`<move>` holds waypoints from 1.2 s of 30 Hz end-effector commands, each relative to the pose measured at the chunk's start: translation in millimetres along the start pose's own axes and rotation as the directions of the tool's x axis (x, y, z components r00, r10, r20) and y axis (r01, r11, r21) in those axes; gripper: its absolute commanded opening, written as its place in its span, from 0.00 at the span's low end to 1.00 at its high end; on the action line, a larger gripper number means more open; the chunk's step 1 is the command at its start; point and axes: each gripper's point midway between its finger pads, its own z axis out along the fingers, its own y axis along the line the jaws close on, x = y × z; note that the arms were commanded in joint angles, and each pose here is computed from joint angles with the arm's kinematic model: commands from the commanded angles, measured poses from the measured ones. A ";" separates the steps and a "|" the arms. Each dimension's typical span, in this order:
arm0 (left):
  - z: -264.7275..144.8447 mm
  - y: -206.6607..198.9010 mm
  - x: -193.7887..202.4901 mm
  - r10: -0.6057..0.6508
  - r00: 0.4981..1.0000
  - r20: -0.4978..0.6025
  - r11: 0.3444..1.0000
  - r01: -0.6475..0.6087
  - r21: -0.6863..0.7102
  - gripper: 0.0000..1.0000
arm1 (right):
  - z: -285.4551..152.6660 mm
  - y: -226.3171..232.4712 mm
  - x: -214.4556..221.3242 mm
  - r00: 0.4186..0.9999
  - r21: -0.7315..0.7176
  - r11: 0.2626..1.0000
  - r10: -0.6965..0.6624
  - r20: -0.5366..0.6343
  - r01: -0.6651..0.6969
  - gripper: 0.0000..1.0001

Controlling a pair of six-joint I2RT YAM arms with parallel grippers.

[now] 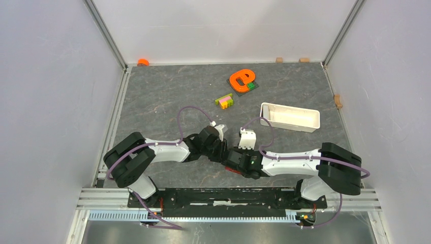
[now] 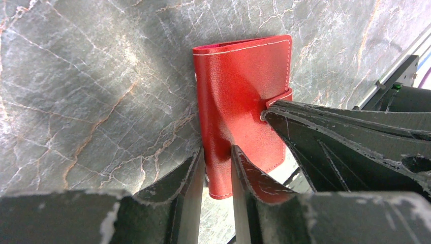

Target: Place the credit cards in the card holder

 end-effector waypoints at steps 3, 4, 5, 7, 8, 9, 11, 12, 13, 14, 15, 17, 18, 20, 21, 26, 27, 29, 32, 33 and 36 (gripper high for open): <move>3.2 24.2 7.5 0.035 0.999 -0.020 0.995 -0.037 -0.092 0.33 | 0.1 7.2 5.1 1.000 -0.012 1.000 0.017 -0.002 -0.017 0.00; 3.3 24.5 7.8 0.034 0.999 -0.021 0.995 -0.036 -0.093 0.33 | -0.2 6.9 6.7 1.000 -0.011 1.000 0.014 -0.005 -0.014 0.00; 3.4 24.6 7.9 0.035 0.999 -0.022 0.995 -0.037 -0.093 0.33 | -0.2 5.2 9.0 1.000 -0.005 1.000 0.012 -0.009 -0.012 0.00; 3.2 24.5 7.5 0.035 0.999 -0.020 0.995 -0.037 -0.093 0.33 | -0.1 0.7 13.6 1.000 0.013 1.000 0.010 -0.017 -0.010 0.00; 3.4 24.7 7.7 0.035 0.999 -0.020 0.995 -0.037 -0.094 0.33 | 0.1 -2.6 16.3 1.000 0.023 1.000 0.007 -0.023 -0.007 0.00; 3.4 25.0 8.0 0.035 0.999 -0.021 0.995 -0.037 -0.094 0.33 | 0.5 -5.5 19.3 1.000 0.029 1.000 0.009 -0.027 -0.008 0.00; 3.6 24.5 7.3 0.035 0.999 -0.020 0.995 -0.037 -0.094 0.33 | 0.8 -10.3 25.5 0.999 0.037 0.999 0.012 -0.035 -0.011 0.00; 3.9 25.1 7.8 0.035 0.999 -0.022 0.995 -0.036 -0.095 0.33 | 1.1 -12.8 28.4 0.999 0.044 0.999 0.013 -0.038 -0.011 0.00; 3.9 25.3 8.1 0.034 0.999 -0.022 0.995 -0.036 -0.096 0.33 | 1.2 -15.9 31.7 0.999 0.054 0.999 0.009 -0.045 -0.007 0.00; 3.9 25.2 8.0 0.034 0.999 -0.022 0.995 -0.036 -0.095 0.33 | 1.3 -18.7 33.8 0.999 0.064 0.998 0.010 -0.048 -0.007 0.00; 3.8 25.4 8.3 0.033 0.999 -0.022 0.995 -0.035 -0.096 0.33 | 1.2 -20.9 36.0 0.999 0.070 0.998 0.007 -0.050 -0.003 0.00; 3.9 25.6 8.1 0.033 0.999 -0.022 0.995 -0.035 -0.097 0.33 | 1.0 -23.7 39.7 0.998 0.075 0.997 0.010 -0.055 -0.006 0.00; 3.7 25.5 7.8 0.033 0.999 -0.020 0.995 -0.035 -0.097 0.33 | 0.7 -24.4 41.3 0.998 0.075 0.997 0.012 -0.056 -0.008 0.00; 3.8 26.0 8.2 0.031 0.999 -0.021 0.995 -0.033 -0.099 0.33 | 0.6 -25.3 44.4 0.998 0.078 0.997 0.011 -0.059 -0.007 0.00; 3.9 25.8 8.0 0.031 0.999 -0.021 0.995 -0.033 -0.098 0.33 | 0.9 -25.9 46.2 0.998 0.081 0.997 0.009 -0.062 -0.004 0.00; 3.5 27.1 8.6 0.031 0.999 -0.021 0.994 -0.033 -0.105 0.33 | 1.1 -28.3 55.8 0.997 0.090 0.996 0.002 -0.079 0.005 0.00; 3.4 26.9 8.6 0.031 0.999 -0.022 0.994 -0.033 -0.104 0.33 | 1.6 -28.7 57.1 0.997 0.091 0.996 0.002 -0.081 0.006 0.00; 3.5 27.2 8.5 0.031 0.999 -0.021 0.994 -0.033 -0.105 0.33 | 2.6 -30.8 59.7 0.996 0.097 0.995 0.001 -0.084 0.007 0.00; 3.6 27.7 8.8 0.030 0.999 -0.022 0.994 -0.032 -0.107 0.33 | 3.5 -32.1 63.4 0.996 0.099 0.995 0.001 -0.091 0.008 0.00; 3.7 27.9 9.0 0.030 0.999 -0.022 0.994 -0.032 -0.107 0.33 | 3.4 -33.5 65.1 0.995 0.105 0.994 0.001 -0.096 0.009 0.00; 3.4 28.5 8.7 0.030 0.999 -0.021 0.993 -0.032 -0.111 0.33 | 2.8 -37.3 69.4 0.995 0.115 0.993 0.002 -0.103 0.010 0.00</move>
